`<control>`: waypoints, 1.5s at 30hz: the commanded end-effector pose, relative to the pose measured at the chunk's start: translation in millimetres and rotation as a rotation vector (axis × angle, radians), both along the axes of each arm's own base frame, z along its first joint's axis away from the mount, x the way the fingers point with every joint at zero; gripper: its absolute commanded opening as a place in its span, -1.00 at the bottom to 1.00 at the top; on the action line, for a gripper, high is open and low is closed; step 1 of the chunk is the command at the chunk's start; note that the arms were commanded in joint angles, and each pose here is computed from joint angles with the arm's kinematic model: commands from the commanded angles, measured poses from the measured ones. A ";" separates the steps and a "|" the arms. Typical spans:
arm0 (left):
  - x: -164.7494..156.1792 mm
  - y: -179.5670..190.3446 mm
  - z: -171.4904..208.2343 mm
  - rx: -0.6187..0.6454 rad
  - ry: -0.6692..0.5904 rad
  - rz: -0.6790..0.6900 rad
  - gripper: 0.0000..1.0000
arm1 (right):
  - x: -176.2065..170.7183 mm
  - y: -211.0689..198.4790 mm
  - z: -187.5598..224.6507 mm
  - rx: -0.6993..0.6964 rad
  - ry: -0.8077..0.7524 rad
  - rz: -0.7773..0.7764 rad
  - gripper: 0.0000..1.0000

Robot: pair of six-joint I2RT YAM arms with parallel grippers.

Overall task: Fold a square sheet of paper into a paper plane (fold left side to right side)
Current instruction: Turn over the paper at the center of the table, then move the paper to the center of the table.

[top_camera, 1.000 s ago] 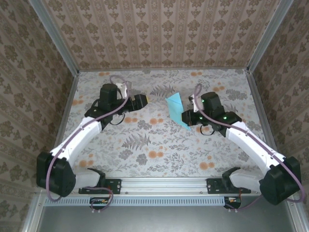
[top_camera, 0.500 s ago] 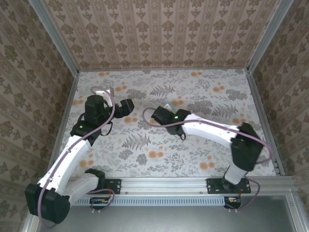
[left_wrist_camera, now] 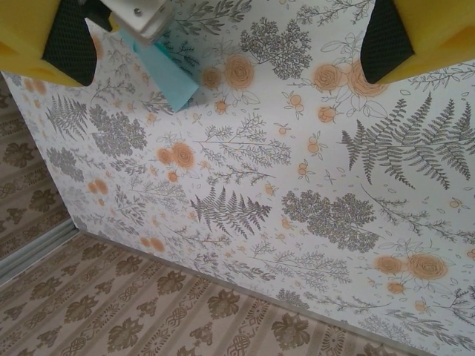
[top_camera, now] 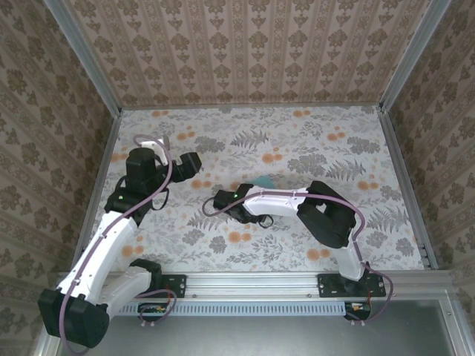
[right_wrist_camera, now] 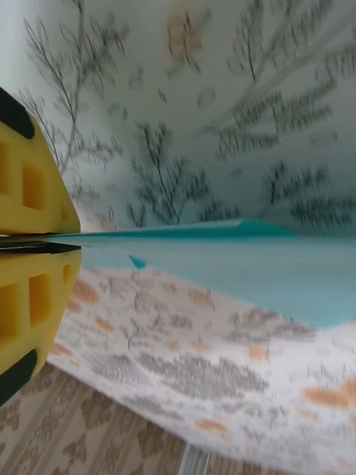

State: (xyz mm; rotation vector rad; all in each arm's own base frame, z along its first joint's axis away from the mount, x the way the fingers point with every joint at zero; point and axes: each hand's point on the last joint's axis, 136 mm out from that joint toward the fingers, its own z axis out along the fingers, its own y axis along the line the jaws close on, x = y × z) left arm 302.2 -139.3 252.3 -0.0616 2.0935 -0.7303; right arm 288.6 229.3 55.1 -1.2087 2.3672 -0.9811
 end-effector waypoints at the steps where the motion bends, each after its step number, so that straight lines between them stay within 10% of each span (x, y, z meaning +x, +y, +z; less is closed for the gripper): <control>1: -1.0 -4.2 -15.8 -0.007 0.055 -0.028 0.91 | -20.2 19.4 -12.2 0.134 0.155 -0.010 -0.57; 13: 5.8 -38.7 -63.5 -0.124 0.252 -0.146 0.84 | -39.1 36.5 24.6 0.574 0.275 -0.097 0.07; 34: 10.5 -176.1 -152.0 -0.209 0.503 -0.446 0.51 | 0.8 -46.3 96.4 1.339 0.005 -0.393 0.98; 45: 9.1 -207.2 -176.6 -0.241 0.548 -0.534 -0.29 | 8.4 -83.6 97.7 1.520 -0.187 -0.438 1.00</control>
